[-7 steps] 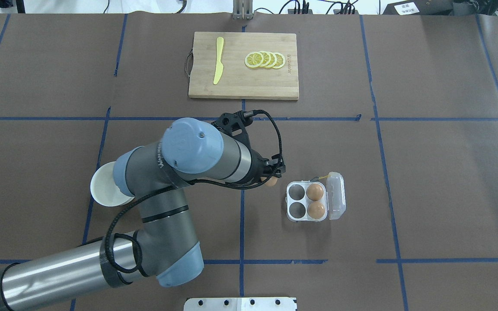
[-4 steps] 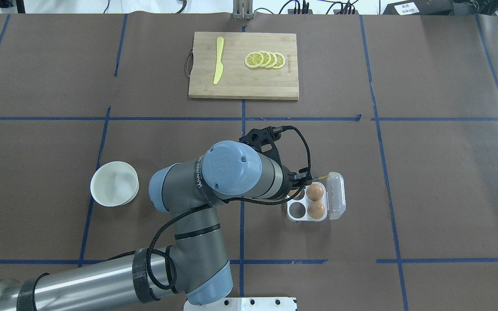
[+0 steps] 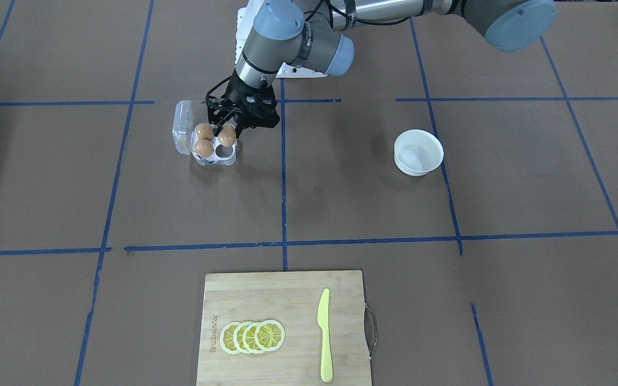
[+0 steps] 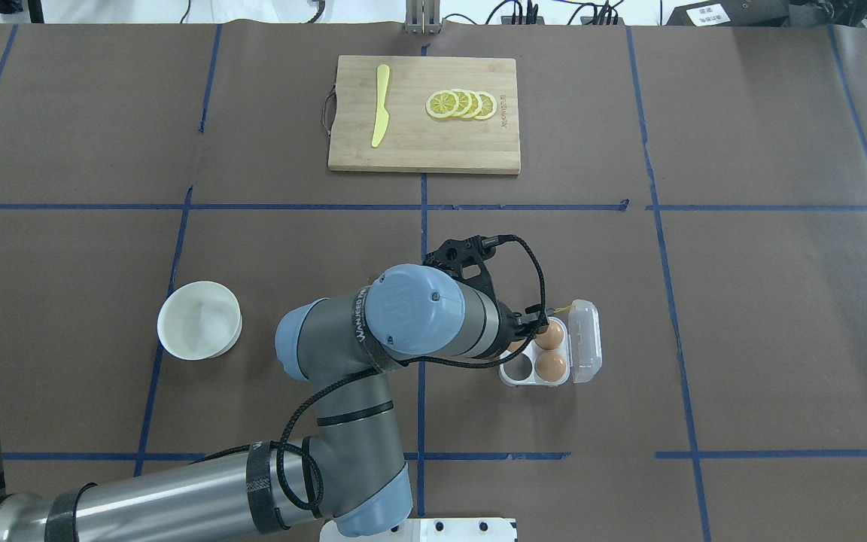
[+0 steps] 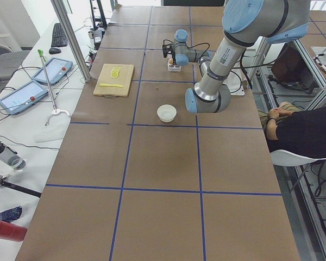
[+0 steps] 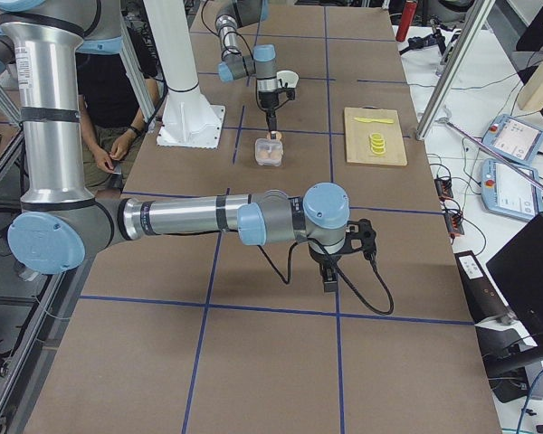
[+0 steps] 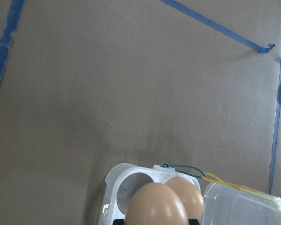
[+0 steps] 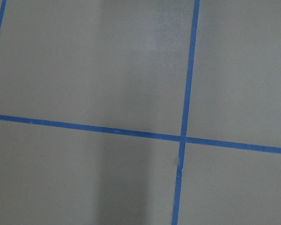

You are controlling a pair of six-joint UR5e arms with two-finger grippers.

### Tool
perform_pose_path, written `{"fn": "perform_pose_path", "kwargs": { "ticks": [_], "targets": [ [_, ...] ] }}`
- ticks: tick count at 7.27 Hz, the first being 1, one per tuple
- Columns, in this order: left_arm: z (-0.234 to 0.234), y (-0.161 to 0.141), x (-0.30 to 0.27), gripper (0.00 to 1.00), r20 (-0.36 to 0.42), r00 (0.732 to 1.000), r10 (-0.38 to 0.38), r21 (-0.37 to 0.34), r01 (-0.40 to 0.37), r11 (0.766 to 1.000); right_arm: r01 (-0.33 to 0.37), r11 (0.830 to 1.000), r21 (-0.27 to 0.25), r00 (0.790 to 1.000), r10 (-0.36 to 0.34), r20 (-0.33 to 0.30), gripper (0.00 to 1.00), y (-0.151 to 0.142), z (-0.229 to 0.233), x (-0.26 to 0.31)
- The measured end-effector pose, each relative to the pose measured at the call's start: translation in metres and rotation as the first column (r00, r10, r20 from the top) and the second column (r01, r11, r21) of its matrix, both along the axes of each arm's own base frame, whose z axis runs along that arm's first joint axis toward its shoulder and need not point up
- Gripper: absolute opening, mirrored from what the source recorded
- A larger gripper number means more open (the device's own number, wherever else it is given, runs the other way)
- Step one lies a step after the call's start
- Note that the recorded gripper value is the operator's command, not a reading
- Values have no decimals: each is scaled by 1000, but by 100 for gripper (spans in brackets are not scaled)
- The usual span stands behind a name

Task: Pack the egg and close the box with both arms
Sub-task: 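Lower the egg into an empty carton cup and open the left gripper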

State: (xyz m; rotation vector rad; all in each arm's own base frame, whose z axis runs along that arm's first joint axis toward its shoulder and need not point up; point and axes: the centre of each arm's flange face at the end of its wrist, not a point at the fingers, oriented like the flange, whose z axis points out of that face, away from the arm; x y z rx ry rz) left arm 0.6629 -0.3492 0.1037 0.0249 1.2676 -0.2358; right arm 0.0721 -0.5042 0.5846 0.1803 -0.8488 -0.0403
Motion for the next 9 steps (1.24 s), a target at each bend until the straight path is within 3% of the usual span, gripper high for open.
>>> {"fn": "perform_pose_path", "kwargs": {
  "ticks": [1, 2, 3, 4, 9],
  "targets": [
    [0, 1, 1, 29, 0, 1000, 1, 0, -1, 1000, 0, 1000, 0, 1000, 0, 0, 100, 0, 0, 0],
    [0, 1, 1, 64, -2, 1000, 2, 2, -2, 1000, 0, 1000, 0, 1000, 0, 0, 100, -1, 0, 0],
    [-1, 1, 0, 73, -4, 1000, 3, 3, -3, 1000, 0, 1000, 0, 1000, 0, 0, 100, -1, 0, 0],
    [-2, 2, 0, 100, -7, 1000, 3, 4, -3, 1000, 0, 1000, 0, 1000, 0, 0, 100, -1, 0, 0],
    [-13, 0, -17, 100, -36, 999, 1, 19, 0, 1000, 0, 1000, -2, 1000, 0, 0, 100, -2, 1, 0]
  ]
}}
